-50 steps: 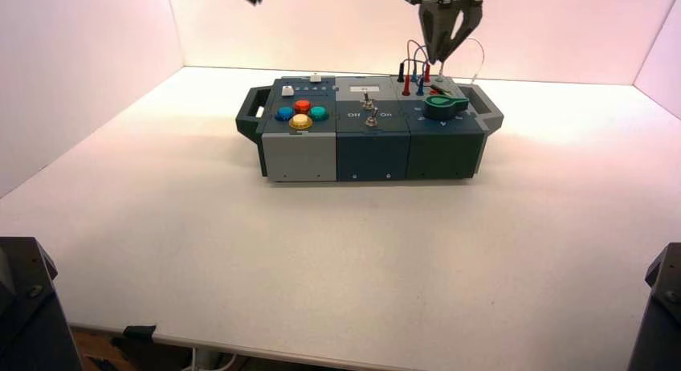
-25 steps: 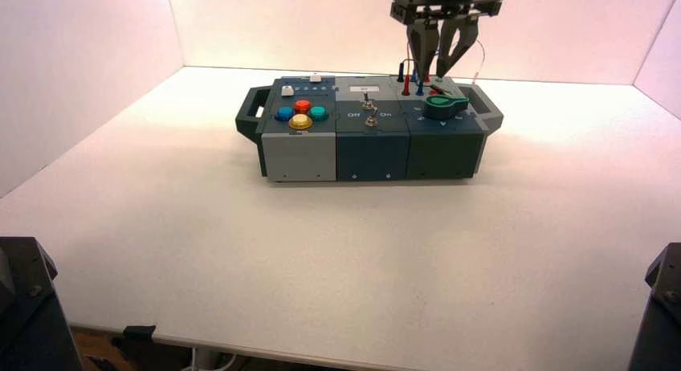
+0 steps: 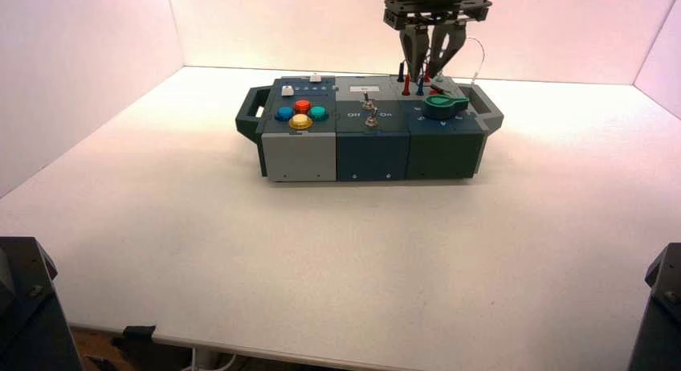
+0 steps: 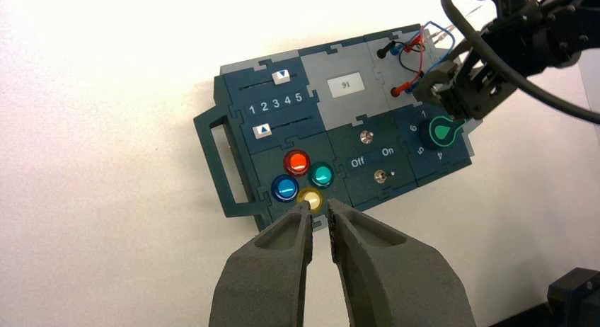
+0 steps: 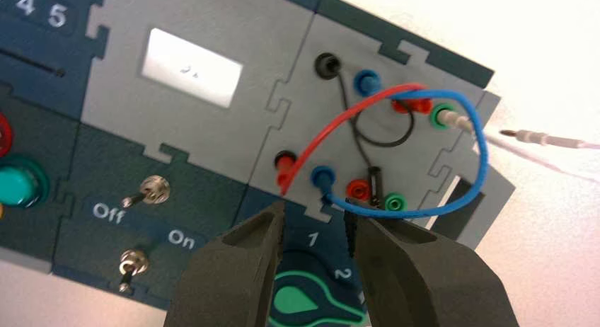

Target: Pull the blue wire.

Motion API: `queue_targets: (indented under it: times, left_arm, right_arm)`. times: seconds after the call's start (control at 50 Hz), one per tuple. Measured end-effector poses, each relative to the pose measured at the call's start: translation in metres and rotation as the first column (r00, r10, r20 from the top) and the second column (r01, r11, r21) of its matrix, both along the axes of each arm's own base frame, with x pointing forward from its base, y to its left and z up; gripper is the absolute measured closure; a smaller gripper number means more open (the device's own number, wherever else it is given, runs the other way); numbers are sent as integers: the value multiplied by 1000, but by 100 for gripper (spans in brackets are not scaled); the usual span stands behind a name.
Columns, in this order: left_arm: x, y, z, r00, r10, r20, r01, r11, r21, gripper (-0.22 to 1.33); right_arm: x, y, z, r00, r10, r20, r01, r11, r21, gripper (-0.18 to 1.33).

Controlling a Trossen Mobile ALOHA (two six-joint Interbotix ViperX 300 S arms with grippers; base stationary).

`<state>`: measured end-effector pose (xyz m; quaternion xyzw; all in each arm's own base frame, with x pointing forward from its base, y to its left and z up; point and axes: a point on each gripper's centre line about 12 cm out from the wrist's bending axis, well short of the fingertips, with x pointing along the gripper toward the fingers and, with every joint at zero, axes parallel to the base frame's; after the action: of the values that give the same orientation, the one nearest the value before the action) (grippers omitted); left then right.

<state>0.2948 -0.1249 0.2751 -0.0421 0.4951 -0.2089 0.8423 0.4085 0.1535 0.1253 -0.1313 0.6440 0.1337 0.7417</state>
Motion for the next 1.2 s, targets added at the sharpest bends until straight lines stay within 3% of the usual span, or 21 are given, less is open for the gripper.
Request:
queue_targets:
  times: [0.52, 0.64, 0.7, 0.72, 0.74, 0.8, 0.84, 0.86, 1.2]
  left_arm:
    - [-1, 0, 0, 1000, 0, 1, 0, 1000, 0, 83]
    - [0, 1, 0, 1000, 3, 1, -3, 1000, -1, 83]
    - [0, 1, 0, 1000, 3, 1, -3, 1000, -1, 83]
    - [0, 1, 1, 1000, 5, 2, -5, 1000, -2, 83]
    - [-1, 0, 1, 1000, 3, 3, -3, 1000, -3, 83]
    - [-1, 1, 0, 1000, 5, 0, -5, 1000, -2, 83]
    - [-1, 0, 1, 1000, 4, 5, -3, 1000, -3, 83]
    - [0, 0, 1, 1000, 4, 4, -4, 1000, -3, 83]
    - [0, 0, 0, 1000, 5, 4, -5, 1000, -4, 83]
  right_arm:
    - [8, -6, -5, 1000, 2, -12, -3, 1000, -13, 26]
    - [10, -4, -5, 1000, 11, -14, -12, 1000, -12, 44]
    - [11, -3, -5, 1000, 18, -21, -18, 1000, -11, 61]
    - [11, -1, -6, 999, 24, -27, -24, 1000, -14, 72]
    - [11, -1, -6, 999, 24, -27, -24, 1000, -14, 72]
    - [12, 0, -8, 999, 31, -39, -32, 999, -16, 91]
    - [12, 2, -8, 998, 34, -45, -35, 999, -18, 113]
    - [12, 2, -8, 998, 36, -48, -37, 999, -19, 117]
    - [12, 2, -8, 998, 31, -47, -32, 999, -21, 117]
